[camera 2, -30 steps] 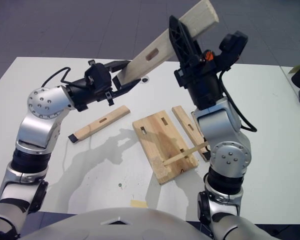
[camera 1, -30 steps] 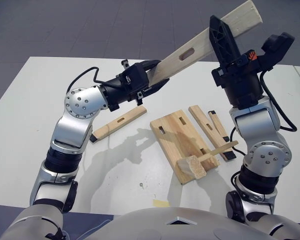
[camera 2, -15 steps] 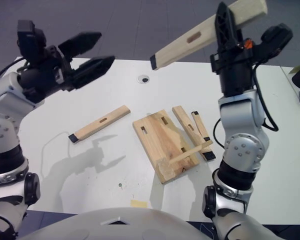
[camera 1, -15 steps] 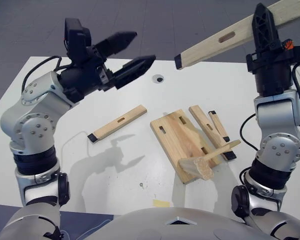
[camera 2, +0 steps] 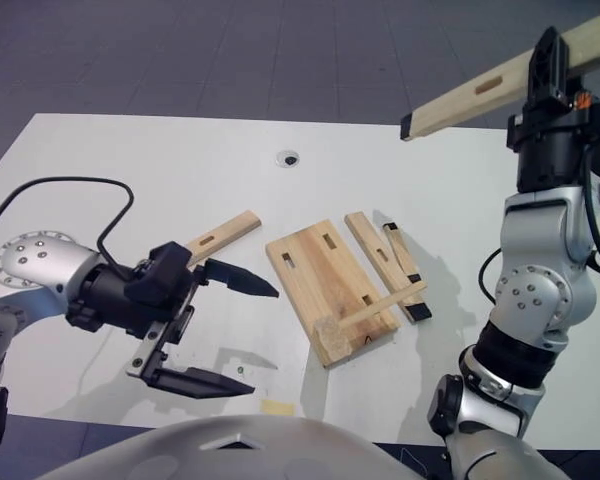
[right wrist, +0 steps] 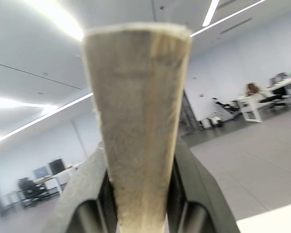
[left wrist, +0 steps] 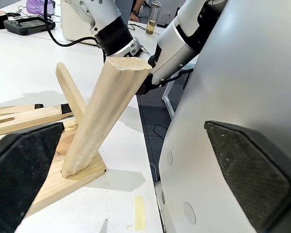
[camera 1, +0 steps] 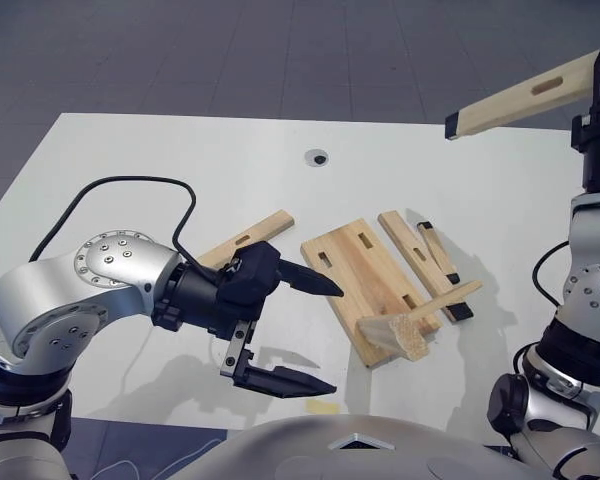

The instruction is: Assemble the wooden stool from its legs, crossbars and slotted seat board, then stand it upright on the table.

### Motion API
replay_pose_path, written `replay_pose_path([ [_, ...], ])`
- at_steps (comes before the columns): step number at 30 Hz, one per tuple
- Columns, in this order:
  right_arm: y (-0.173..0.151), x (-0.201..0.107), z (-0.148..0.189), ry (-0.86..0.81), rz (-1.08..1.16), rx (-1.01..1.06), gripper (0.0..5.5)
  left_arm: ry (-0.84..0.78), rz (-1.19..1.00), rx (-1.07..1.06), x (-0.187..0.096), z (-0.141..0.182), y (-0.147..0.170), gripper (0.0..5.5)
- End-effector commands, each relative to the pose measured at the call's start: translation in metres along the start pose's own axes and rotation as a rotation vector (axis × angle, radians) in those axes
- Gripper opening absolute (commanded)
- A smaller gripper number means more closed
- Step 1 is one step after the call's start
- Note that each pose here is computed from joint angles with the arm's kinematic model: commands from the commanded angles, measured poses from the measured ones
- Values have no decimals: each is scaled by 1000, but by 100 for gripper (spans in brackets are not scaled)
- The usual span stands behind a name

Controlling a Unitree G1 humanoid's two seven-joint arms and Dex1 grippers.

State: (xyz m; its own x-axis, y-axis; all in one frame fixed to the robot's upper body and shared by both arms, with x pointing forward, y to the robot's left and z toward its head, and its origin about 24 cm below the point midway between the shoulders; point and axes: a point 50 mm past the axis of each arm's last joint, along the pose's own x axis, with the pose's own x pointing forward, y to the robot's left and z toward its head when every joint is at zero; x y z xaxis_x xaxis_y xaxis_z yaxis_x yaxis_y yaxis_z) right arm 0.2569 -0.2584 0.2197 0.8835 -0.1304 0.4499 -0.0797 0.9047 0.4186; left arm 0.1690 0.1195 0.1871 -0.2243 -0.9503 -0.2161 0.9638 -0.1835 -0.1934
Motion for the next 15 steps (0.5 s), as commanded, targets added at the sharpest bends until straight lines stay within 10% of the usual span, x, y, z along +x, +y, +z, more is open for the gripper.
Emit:
replay_pose_path([
  [1, -1, -2, -6, 5, -23, -14, 102, -31, 69, 69, 9, 3, 16, 540],
  [15, 12, -7, -29, 78, 4, -11, 102, -26, -159, 77, 26, 7, 37, 540],
])
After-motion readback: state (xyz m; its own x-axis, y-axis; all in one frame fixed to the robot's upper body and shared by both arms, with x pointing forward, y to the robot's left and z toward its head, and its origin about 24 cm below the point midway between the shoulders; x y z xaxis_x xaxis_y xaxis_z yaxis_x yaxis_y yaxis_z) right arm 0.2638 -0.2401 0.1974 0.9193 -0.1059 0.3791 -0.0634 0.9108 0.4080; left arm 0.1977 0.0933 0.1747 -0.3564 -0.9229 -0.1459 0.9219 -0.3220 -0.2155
